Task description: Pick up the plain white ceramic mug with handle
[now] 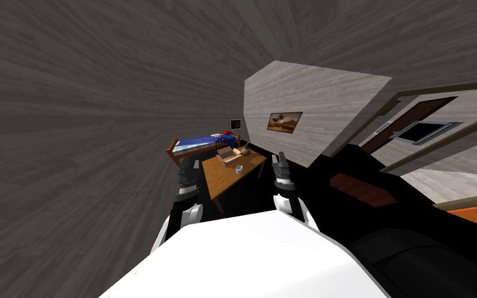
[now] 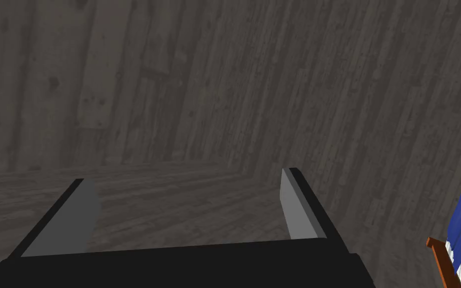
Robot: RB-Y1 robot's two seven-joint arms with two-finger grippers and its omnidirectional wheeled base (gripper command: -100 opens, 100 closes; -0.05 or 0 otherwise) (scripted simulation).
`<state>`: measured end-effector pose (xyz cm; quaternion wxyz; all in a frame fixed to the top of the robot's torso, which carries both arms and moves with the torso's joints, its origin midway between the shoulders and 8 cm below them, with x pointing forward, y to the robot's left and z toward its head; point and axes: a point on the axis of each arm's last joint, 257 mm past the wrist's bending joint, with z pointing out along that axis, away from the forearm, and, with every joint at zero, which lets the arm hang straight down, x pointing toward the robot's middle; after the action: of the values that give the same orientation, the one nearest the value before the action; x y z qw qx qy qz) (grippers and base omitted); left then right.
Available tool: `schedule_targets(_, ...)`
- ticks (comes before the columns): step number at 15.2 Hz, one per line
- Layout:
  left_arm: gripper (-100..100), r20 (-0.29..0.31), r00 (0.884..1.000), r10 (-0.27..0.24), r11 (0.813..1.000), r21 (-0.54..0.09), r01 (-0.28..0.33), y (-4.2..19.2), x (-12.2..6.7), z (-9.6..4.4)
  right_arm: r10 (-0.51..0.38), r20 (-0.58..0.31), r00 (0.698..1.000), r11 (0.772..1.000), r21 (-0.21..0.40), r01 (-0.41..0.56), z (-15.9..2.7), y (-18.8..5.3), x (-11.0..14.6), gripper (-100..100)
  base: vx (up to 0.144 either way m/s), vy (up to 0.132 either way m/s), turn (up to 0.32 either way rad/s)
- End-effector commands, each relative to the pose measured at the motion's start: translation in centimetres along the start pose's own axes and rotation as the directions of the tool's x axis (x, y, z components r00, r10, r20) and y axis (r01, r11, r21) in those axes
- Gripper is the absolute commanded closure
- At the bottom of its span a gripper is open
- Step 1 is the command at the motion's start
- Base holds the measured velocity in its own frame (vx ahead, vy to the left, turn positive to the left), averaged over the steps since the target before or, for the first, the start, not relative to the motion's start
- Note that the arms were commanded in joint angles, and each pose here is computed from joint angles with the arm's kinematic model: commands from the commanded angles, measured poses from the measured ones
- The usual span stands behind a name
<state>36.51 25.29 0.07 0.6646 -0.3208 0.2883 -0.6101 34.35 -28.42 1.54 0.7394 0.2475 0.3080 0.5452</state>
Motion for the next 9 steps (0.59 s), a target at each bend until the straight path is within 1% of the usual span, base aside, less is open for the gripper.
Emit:
schedule_targets(1,0,0.0,1.0,0.0,1.0,0.0,0.0,0.0,0.0,0.0,0.002,-0.05,0.999,0.999,0.036,0.0,-0.7,-1.3,1.0,-100,-0.008,0.003,0.161)
schedule_targets(2,0,0.0,1.0,0.0,1.0,0.0,0.0,0.0,0.0,0.0,0.002,-0.05,0.999,0.999,0.036,0.0,-0.7,-1.3,1.0,-100,-0.014,0.0,0.21)
schedule_targets(4,0,0.0,1.0,0.0,1.0,0.0,0.0,0.0,0.0,0.0,0.01,-0.106,0.994,0.996,0.09,-0.001,-1.8,-3.2,2.2,-100,-0.018,-0.002,0.263)
schedule_targets(5,0,0.0,1.0,0.0,1.0,0.0,0.0,0.0,0.0,0.0,0.01,-0.108,0.994,0.996,0.09,0.0,-1.8,-3.2,2.2,-100,-0.018,-0.002,0.221)
schedule_targets(6,0,0.0,1.0,0.0,1.0,0.0,0.0,0.0,0.0,0.0,0.016,-0.144,0.99,0.992,0.124,0.002,-2.6,-4.4,3.0,-100,-0.018,0.002,0.214)
schedule_targets(7,0,0.0,1.0,0.0,1.0,0.0,0.0,0.0,0.0,0.0,0.016,-0.144,0.99,0.992,0.124,0.002,-2.6,-4.4,3.0,-100,-0.015,0.004,0.184)
schedule_targets(8,0,0.0,1.0,0.0,1.0,0.0,0.0,0.0,0.0,0.0,0.023,-0.182,0.983,0.986,0.164,0.007,-3.6,-5.8,3.8,-100,-0.014,0.011,0.234)
schedule_targets(9,0,0.0,1.0,0.0,1.0,0.0,0.0,0.0,0.0,0.0,0.038,-0.208,0.977,0.978,0.209,0.007,-4.8,-7.2,4.5,-100,-0.018,0.017,0.411)
